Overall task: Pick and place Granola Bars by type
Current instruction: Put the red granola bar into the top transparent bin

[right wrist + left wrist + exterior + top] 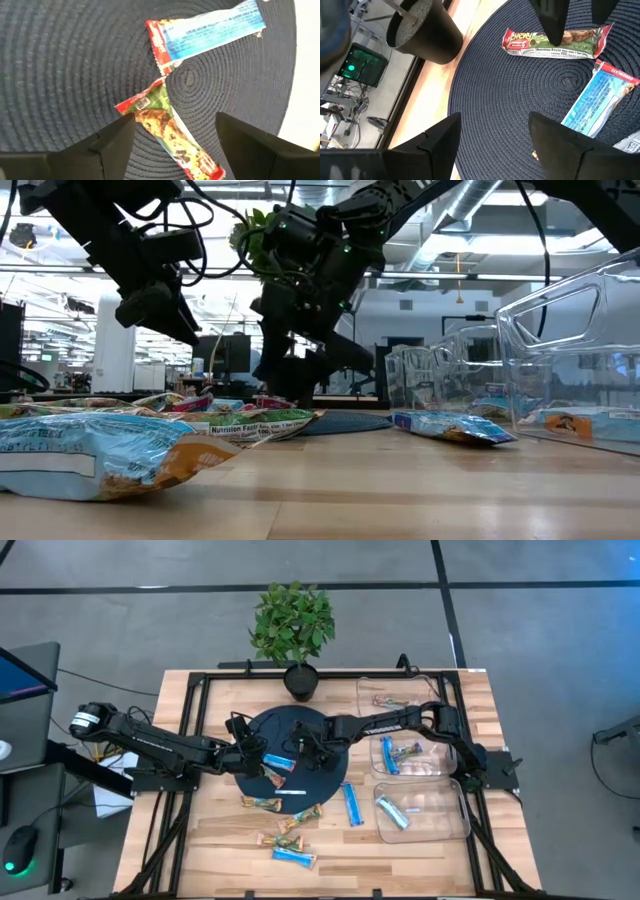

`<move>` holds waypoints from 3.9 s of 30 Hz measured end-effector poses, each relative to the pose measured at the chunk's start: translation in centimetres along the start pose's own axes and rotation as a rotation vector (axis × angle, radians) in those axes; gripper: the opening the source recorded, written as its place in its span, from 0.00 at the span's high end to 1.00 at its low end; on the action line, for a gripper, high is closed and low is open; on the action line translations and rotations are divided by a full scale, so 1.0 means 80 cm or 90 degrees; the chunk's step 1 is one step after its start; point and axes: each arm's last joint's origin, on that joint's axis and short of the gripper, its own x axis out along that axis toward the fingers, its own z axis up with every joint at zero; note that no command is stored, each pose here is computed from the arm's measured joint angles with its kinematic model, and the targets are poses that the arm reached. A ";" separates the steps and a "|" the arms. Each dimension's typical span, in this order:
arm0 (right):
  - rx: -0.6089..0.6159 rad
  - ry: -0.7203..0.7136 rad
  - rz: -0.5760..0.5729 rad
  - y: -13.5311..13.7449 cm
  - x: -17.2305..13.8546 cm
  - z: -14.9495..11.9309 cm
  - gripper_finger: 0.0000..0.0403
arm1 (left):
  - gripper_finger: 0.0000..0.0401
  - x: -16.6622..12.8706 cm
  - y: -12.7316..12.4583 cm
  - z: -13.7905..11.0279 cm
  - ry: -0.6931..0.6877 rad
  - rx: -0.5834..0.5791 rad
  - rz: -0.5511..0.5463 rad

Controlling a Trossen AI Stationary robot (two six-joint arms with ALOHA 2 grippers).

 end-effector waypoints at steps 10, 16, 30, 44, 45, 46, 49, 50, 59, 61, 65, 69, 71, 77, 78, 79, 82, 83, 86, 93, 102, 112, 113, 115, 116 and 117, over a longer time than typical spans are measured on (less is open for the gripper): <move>-0.001 0.005 0.018 0.006 0.021 -0.001 0.33 | 0.43 0.000 0.000 0.000 0.001 0.001 0.000; 0.017 0.022 0.048 -0.001 0.024 0.002 0.35 | 0.43 0.000 0.000 0.000 0.002 0.002 0.000; 0.032 0.046 0.049 -0.013 0.018 0.004 0.70 | 0.43 0.000 0.000 -0.001 0.006 0.004 -0.003; 0.108 0.055 0.042 -0.017 0.018 -0.006 0.89 | 0.43 0.000 0.000 -0.001 0.005 0.003 -0.003; 0.109 0.056 0.042 -0.017 0.018 -0.006 0.89 | 0.43 0.000 0.000 -0.001 0.005 0.002 -0.003; 0.109 0.057 0.041 -0.017 0.018 -0.007 0.89 | 0.43 0.000 0.000 -0.001 0.005 0.002 -0.003; 0.108 0.057 0.041 -0.017 0.018 -0.006 0.90 | 0.43 0.000 0.000 -0.001 0.005 0.002 -0.003; 0.108 0.057 0.041 -0.017 0.018 -0.006 0.91 | 0.43 0.000 0.000 -0.001 0.005 0.002 -0.003; 0.122 0.059 0.035 -0.018 0.018 -0.006 0.99 | 0.43 0.000 0.000 -0.001 0.005 0.002 -0.003; 0.125 0.063 0.031 -0.018 0.018 -0.006 1.00 | 0.43 0.000 0.000 -0.001 0.005 0.002 -0.003; 0.124 0.067 0.023 -0.019 0.018 -0.006 1.00 | 0.43 0.000 0.000 -0.001 0.005 0.002 -0.003; 0.111 0.101 -0.009 -0.021 0.010 -0.002 1.00 | 0.43 0.000 0.000 -0.001 0.006 0.002 -0.002; 0.104 0.116 -0.017 -0.021 0.007 0.001 1.00 | 0.43 0.000 0.000 -0.001 0.006 0.002 -0.002; 0.103 0.132 0.000 -0.018 -0.008 0.004 1.00 | 0.43 0.000 0.000 -0.001 0.006 0.003 -0.002; 0.104 0.133 0.001 -0.017 -0.010 0.005 1.00 | 0.43 0.000 0.000 -0.001 0.006 0.003 -0.002; 0.102 0.137 0.008 -0.016 -0.010 0.005 1.00 | 0.43 0.000 0.000 -0.001 0.006 0.003 -0.002; 0.117 0.151 0.029 -0.010 -0.016 0.006 1.00 | 0.43 0.000 0.000 -0.001 0.006 0.003 -0.002; 0.134 0.147 0.020 -0.012 -0.019 0.007 1.00 | 0.43 0.000 0.000 -0.001 0.006 0.002 -0.002; 0.187 0.145 0.012 -0.018 -0.021 -0.002 0.98 | 0.43 0.000 0.000 -0.001 0.006 0.002 -0.002; 0.254 0.100 0.058 -0.029 -0.011 -0.042 0.78 | 0.43 0.000 0.000 -0.001 0.006 -0.001 -0.002; 0.318 0.009 0.085 -0.043 -0.012 -0.069 0.41 | 0.43 0.000 0.000 -0.001 0.006 -0.001 -0.002; 0.341 0.000 0.107 -0.036 0.010 -0.069 0.35 | 0.43 0.000 0.000 -0.001 0.005 -0.001 -0.002; 0.345 0.005 0.113 -0.034 0.011 -0.070 0.35 | 0.43 0.000 0.000 -0.001 0.005 -0.001 -0.002; 0.347 -0.001 0.105 -0.036 0.011 -0.069 0.35 | 0.43 0.000 0.000 -0.001 0.005 -0.001 -0.002; 0.347 -0.002 0.102 -0.037 0.012 -0.069 0.35 | 0.43 0.000 0.000 -0.001 0.005 -0.001 -0.002; 0.350 -0.002 0.103 -0.037 0.013 -0.069 0.35 | 0.43 0.000 0.000 -0.001 0.005 -0.001 -0.002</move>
